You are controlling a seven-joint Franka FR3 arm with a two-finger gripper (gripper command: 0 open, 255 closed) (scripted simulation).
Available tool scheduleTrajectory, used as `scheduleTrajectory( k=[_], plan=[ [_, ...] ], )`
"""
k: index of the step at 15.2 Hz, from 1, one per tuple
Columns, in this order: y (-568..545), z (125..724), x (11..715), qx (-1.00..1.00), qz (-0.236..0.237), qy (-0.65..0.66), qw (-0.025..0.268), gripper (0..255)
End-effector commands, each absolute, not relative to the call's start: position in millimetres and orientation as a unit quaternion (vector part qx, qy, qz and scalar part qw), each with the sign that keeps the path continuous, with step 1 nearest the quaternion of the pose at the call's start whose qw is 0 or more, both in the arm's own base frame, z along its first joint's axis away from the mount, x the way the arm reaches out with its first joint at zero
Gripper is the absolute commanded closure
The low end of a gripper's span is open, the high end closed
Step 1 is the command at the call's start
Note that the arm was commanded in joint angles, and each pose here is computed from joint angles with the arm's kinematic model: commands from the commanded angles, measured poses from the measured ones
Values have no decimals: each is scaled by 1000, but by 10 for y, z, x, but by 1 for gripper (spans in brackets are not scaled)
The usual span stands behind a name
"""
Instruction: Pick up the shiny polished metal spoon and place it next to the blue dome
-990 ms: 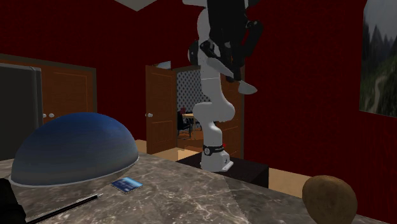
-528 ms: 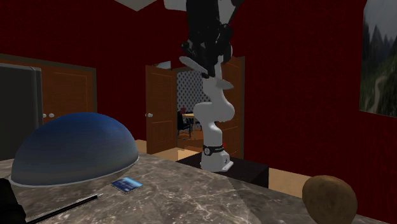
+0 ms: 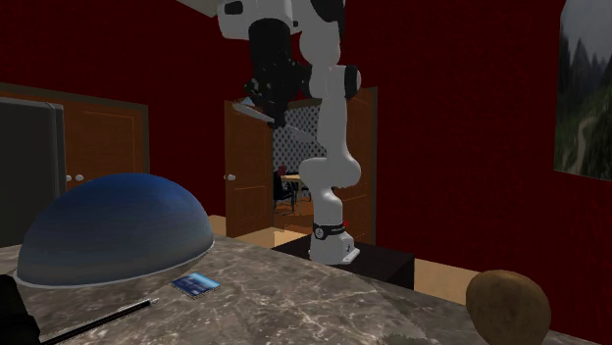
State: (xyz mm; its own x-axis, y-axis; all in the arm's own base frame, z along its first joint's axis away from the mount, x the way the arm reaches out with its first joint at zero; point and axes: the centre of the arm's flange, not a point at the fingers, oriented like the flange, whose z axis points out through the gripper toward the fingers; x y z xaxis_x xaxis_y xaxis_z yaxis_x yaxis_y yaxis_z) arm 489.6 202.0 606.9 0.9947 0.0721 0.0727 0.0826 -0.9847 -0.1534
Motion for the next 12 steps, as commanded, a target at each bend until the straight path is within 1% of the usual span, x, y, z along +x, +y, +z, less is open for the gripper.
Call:
scheduleTrajectory(
  k=[1, 12],
  plan=[
    [1752, 6060, 4865, -996, -33, -40, 79, 255],
    [308, 6064, 4712, -996, -33, -40, 79, 255]
  ],
)
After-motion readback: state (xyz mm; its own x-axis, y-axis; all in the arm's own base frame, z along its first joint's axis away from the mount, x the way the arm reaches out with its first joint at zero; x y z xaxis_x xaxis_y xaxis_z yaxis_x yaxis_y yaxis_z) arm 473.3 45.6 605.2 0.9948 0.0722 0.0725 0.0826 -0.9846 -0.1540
